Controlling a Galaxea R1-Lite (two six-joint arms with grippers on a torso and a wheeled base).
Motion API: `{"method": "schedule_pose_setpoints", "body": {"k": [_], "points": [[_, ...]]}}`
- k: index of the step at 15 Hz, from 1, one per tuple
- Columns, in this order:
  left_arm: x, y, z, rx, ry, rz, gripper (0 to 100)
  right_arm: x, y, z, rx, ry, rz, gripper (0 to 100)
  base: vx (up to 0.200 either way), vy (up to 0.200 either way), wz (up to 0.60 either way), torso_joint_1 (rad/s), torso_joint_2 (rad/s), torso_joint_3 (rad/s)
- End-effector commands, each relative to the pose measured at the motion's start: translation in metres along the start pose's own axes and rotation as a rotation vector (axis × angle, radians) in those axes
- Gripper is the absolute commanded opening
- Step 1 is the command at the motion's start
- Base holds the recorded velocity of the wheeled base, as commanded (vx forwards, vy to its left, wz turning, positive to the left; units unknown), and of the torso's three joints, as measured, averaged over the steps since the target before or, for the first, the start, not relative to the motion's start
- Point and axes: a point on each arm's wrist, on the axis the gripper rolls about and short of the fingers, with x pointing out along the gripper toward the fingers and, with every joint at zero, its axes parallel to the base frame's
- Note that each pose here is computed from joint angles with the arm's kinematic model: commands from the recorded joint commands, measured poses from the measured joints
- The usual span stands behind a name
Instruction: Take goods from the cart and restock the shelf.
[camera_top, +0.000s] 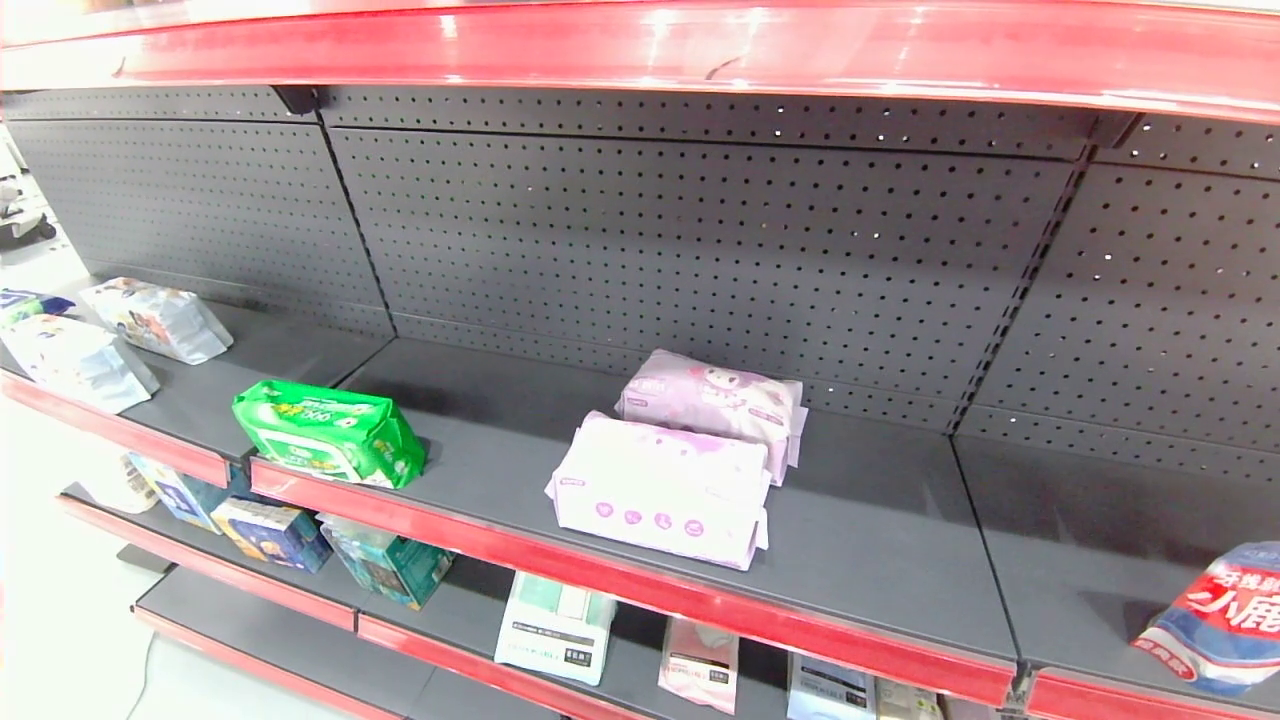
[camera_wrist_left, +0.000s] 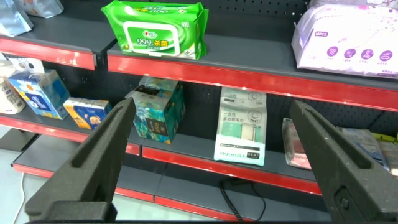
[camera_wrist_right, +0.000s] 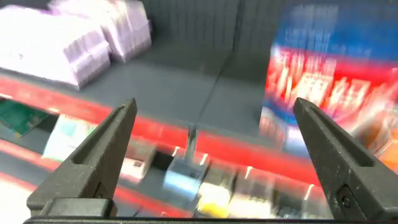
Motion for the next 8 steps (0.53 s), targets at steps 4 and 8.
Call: {"method": "schedule_pose_setpoints", "body": {"k": [4, 8], "points": [[0.0001, 0.0000, 0.0001, 0.000, 0.001, -0.001, 100, -0.0010, -0.0005, -0.0026, 0.011, -0.012, -0.024, 100, 0.000, 0.000, 0.00, 0.000, 0.00, 0.000], [0.0007, 0.0000, 0.0002, 0.002, 0.008, -0.004, 100, -0.0010, -0.0004, -0.0026, 0.014, -0.012, -0.022, 100, 0.000, 0.000, 0.00, 0.000, 0.00, 0.000]]}}
